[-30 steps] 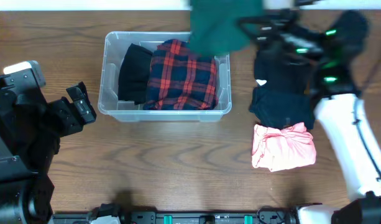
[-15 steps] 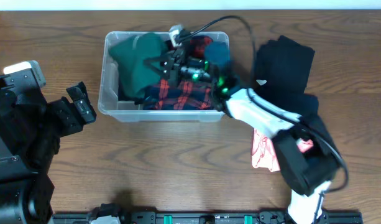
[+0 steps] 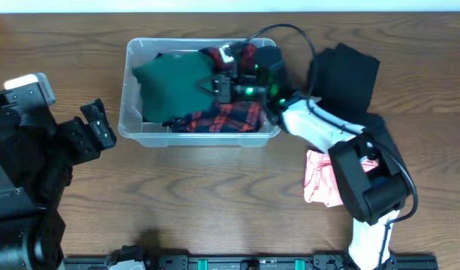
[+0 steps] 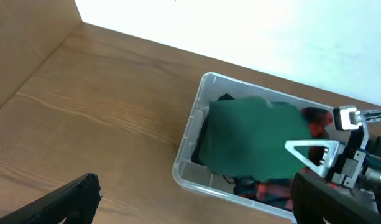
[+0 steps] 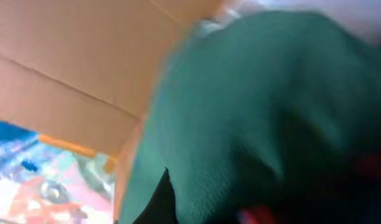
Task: Pack container
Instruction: 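Carry the green garment with the right gripper into the bin, then flatten the green garment in the bin and open the right gripper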
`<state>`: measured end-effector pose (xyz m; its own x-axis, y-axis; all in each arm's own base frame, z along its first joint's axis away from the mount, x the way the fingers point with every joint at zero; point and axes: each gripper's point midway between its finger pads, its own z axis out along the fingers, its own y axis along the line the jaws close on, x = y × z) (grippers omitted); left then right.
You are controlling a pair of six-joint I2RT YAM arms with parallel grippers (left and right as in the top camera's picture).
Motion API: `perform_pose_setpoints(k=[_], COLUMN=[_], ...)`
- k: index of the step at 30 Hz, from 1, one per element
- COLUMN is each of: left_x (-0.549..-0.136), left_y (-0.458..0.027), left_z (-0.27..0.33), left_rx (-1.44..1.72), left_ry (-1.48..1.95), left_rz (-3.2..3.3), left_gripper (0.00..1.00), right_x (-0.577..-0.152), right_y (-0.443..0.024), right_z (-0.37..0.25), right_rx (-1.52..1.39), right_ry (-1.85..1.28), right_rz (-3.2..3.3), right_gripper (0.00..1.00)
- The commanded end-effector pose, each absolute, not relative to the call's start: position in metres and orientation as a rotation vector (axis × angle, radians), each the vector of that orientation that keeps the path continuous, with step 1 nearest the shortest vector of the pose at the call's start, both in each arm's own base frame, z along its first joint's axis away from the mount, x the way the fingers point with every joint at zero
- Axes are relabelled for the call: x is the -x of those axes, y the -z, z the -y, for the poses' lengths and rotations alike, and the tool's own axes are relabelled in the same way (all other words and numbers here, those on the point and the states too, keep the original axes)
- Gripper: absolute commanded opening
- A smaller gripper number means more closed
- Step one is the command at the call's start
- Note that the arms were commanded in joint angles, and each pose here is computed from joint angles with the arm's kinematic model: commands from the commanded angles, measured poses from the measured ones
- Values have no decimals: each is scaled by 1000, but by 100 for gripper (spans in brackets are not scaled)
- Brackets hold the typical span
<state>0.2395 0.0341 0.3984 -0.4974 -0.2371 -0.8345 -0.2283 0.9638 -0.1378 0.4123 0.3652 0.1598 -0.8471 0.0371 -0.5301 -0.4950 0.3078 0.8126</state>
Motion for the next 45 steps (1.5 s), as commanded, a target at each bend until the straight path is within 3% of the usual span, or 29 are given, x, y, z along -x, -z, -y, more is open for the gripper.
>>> perform_pose_setpoints(k=[1,6,8,10,13,22,33,36,40,45], left_x=[-238,-238,-238,-238,-238,-238,-238,-238,-238,-238], left_y=[-401,-401,-401,-401,-401,-401,-401,-401,-401,-401], left_z=[-36,-36,-36,-36,-36,-36,-36,-36,-36,-36], left_rx=[335,335,335,335,335,335,335,335,335,335], left_ry=[2,3,2,3,2,2,2,2,2,2], left_rz=[-2101,-2101,-2101,-2101,-2101,-2101,-2101,-2101,-2101,-2101], left_gripper=[98,98,98,98,98,98,98,98,98,98], right_x=[-415,-414,-411,-409,-405,-396,-377,-385,-377,-373], right_y=[-159,-135,-135,-139,-159,-242,-248,-240,-262,-277], right_z=[-348,-332,-330,-330,-328,-287,-312,-301,-318,-346], right_rx=[423,328,337,359,408,441,599,558,643,636], right_ry=[-1539,-1440,-1396,-1347,-1258,-819,-891,-789,-916,-1014], right_rz=[-2154,-2309,-2326,-2323,-2286,-2135,-2078,-2108,-2008,-1924], right_gripper=[1,3,20,24,36,42,25,25,29,18])
